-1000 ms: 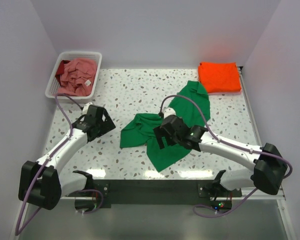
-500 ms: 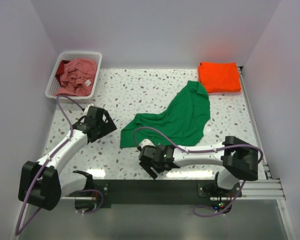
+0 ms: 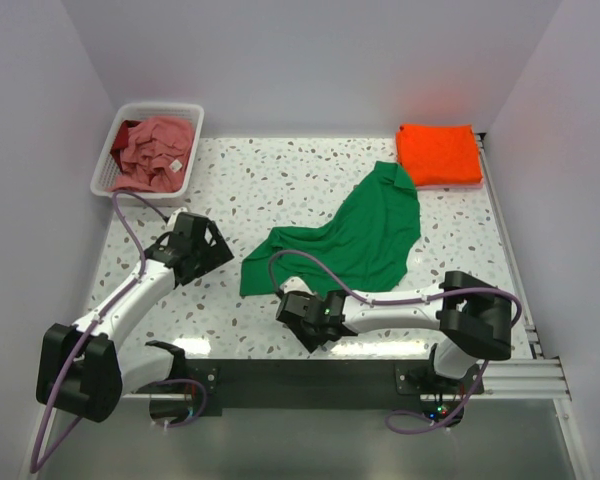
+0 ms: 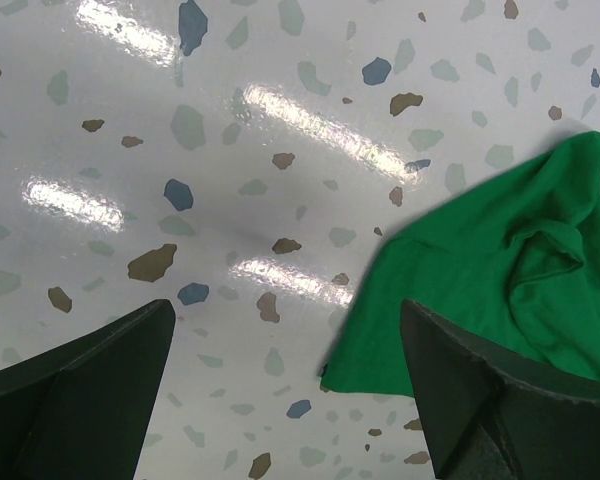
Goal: Fold and stack the t-shirts
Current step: Flatten the tshirt out
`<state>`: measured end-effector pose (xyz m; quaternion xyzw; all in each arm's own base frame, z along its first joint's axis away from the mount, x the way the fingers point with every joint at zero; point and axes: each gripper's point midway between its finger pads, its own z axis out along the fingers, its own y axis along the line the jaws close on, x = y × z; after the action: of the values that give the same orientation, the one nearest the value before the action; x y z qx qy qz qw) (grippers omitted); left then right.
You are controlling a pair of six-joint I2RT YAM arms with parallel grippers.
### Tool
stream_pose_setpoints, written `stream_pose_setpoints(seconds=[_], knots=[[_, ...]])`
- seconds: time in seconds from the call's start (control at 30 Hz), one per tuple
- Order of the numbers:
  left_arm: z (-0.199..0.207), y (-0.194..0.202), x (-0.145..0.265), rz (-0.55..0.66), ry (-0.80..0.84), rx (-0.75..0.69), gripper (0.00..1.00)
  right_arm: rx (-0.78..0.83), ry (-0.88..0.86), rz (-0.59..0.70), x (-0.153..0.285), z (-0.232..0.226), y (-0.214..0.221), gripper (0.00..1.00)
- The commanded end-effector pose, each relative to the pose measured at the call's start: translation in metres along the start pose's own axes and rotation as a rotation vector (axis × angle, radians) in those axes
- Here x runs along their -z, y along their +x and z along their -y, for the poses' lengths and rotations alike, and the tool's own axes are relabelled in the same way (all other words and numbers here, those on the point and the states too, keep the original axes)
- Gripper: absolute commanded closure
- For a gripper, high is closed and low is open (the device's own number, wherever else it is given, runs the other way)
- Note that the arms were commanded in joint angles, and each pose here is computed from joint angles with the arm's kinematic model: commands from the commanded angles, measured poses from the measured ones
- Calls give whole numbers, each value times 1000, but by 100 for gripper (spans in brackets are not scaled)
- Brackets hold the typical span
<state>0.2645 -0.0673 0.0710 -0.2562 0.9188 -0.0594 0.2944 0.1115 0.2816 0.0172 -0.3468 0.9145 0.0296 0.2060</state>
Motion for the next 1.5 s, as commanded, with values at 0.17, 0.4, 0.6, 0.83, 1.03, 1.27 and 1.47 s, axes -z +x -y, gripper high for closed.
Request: stream_pose_setpoints(seconds=[0.17,0.4,0.6,0.83,1.03,1.27,1.47], knots=[[2,-15,10,46,-5,20,0,-67,-17,-39,-8,0,10,52],[7,-18,12,43,5,22,0,-127,-84,-62,-16,2,20,57],[11,-15,13,26,28,15,0,-138,-60,-78,-21,10,28,66],[14,-13,12,18,39,11,0,-153,55,-35,-15,32,20,84],[18,-2,10,-14,54,-34,0,-227,106,113,10,51,-19,100],[42,32,10,-95,181,-105,0,-501,230,398,65,143,-89,100],[58,61,2,-162,224,-170,3,-637,390,545,113,211,-116,100]])
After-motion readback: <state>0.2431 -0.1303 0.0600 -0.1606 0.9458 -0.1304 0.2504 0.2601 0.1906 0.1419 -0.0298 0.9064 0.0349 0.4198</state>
